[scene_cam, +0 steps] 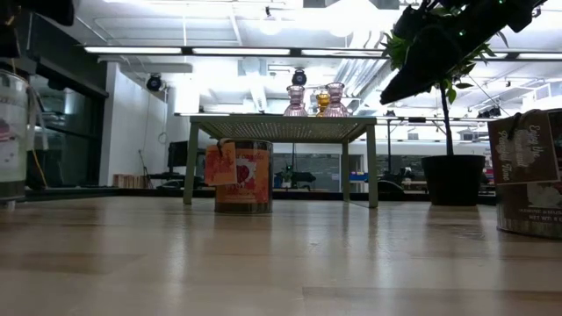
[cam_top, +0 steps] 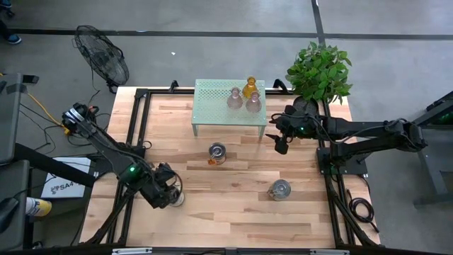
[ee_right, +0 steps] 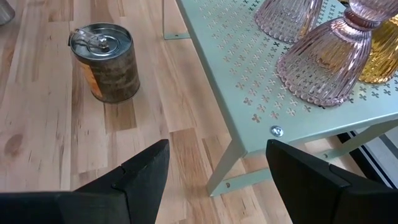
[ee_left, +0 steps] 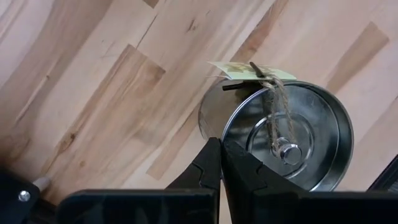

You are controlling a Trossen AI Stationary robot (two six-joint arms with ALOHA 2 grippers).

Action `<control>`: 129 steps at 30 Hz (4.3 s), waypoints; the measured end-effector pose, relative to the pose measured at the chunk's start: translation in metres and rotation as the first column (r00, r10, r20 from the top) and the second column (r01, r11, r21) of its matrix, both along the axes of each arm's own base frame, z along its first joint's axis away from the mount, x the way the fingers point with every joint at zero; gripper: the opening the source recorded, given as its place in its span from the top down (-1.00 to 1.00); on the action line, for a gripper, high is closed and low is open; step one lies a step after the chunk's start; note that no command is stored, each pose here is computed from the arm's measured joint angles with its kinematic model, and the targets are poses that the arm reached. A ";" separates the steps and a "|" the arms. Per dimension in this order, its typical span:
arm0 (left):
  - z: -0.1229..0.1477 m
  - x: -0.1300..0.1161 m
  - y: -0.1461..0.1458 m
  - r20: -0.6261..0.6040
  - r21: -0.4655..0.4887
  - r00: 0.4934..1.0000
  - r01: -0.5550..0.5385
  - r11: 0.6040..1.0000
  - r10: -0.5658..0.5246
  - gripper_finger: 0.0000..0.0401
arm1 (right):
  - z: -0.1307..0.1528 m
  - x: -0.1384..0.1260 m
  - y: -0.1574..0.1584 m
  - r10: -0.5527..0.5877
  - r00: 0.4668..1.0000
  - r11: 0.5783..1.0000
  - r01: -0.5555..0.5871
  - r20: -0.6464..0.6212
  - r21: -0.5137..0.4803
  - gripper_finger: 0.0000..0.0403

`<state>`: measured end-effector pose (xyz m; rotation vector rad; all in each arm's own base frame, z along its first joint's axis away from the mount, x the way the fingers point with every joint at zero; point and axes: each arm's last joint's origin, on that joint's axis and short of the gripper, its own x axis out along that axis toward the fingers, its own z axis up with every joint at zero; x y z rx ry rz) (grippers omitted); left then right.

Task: Pick & Place candle stick holders
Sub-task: Put the green scented candle on the shelf

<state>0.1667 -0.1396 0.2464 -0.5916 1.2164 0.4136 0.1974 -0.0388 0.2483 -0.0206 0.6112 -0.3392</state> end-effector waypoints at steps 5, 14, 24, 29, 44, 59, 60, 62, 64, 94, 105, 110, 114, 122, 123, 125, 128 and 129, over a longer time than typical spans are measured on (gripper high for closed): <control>0.000 0.004 0.006 0.000 0.014 1.000 0.001 1.000 -0.001 1.00 | -0.002 -0.001 0.000 0.000 1.000 1.000 0.000 -0.022 0.004 -0.31; 0.000 0.004 0.010 -0.003 0.060 1.000 -0.019 0.998 0.019 1.00 | -0.003 -0.002 0.000 -0.017 0.999 1.000 0.018 -0.032 0.005 -0.31; 0.000 0.004 0.011 0.010 0.069 0.999 -0.044 0.997 0.043 1.00 | -0.003 -0.003 -0.001 -0.032 0.999 0.999 0.031 -0.038 -0.021 -0.31; 0.000 0.004 0.011 0.010 0.075 0.999 -0.053 0.996 0.052 1.00 | -0.003 -0.003 -0.001 -0.029 0.999 0.999 0.028 -0.039 -0.024 -0.31; 0.000 0.004 0.012 0.008 0.076 0.999 -0.053 0.996 0.052 1.00 | -0.002 -0.003 -0.001 -0.030 0.999 0.999 0.029 -0.039 -0.025 -0.31; 0.000 0.003 0.012 0.007 0.081 0.998 -0.057 0.995 0.057 1.00 | -0.002 -0.003 -0.001 -0.030 0.999 0.999 0.029 -0.038 -0.025 -0.31; 0.000 0.003 0.012 0.008 0.081 0.998 -0.057 0.995 0.057 1.00 | -0.002 -0.003 -0.001 -0.029 0.999 0.999 0.029 -0.038 -0.025 -0.31; 0.000 0.003 0.012 0.007 0.081 0.998 -0.057 0.995 0.057 1.00 | -0.002 -0.003 -0.001 -0.030 0.999 0.999 0.029 -0.038 -0.025 -0.31; 0.000 0.003 0.012 0.008 0.081 0.998 -0.057 0.995 0.057 1.00 | -0.002 -0.003 -0.001 -0.028 0.999 0.999 0.027 -0.038 -0.024 -0.31; 0.023 0.000 0.048 0.120 0.124 0.990 -0.088 0.988 0.073 1.00 | -0.032 -0.055 0.017 0.167 0.933 0.983 -0.181 0.320 0.015 -0.31; 0.041 -0.007 0.083 0.195 0.159 0.979 -0.091 0.983 0.059 1.00 | -0.032 -0.054 0.020 0.177 0.931 0.982 -0.190 0.318 0.011 -0.31; 0.058 -0.007 0.107 0.207 0.202 0.977 -0.090 0.975 0.048 1.00 | -0.032 -0.054 0.020 0.166 0.932 0.982 -0.185 0.323 0.028 -0.31; 0.091 -0.007 0.124 0.248 0.250 0.969 -0.085 0.964 0.021 1.00 | -0.033 -0.055 0.020 0.164 0.933 0.982 -0.183 0.320 0.033 -0.31; 0.144 -0.005 0.159 0.283 0.368 0.959 -0.101 0.924 -0.008 1.00 | -0.033 -0.055 0.019 0.130 0.940 0.989 -0.143 0.316 0.020 -0.31; 0.149 -0.003 0.164 0.284 0.384 0.959 -0.102 0.918 -0.012 1.00 | -0.033 -0.055 0.019 0.129 0.940 0.990 -0.142 0.316 0.019 -0.31; 0.157 0.002 0.174 0.286 0.406 0.958 -0.100 0.908 -0.022 1.00 | -0.033 -0.055 0.019 0.128 0.939 0.990 -0.141 0.318 0.019 -0.31; 0.165 0.012 0.193 0.271 0.440 0.962 -0.095 0.893 -0.031 1.00 | -0.033 -0.055 0.019 0.121 0.939 0.990 -0.138 0.323 0.030 -0.31; 0.167 0.016 0.200 0.257 0.450 0.966 -0.093 0.888 -0.029 1.00 | -0.033 -0.055 0.019 0.116 0.939 0.990 -0.135 0.325 0.038 -0.31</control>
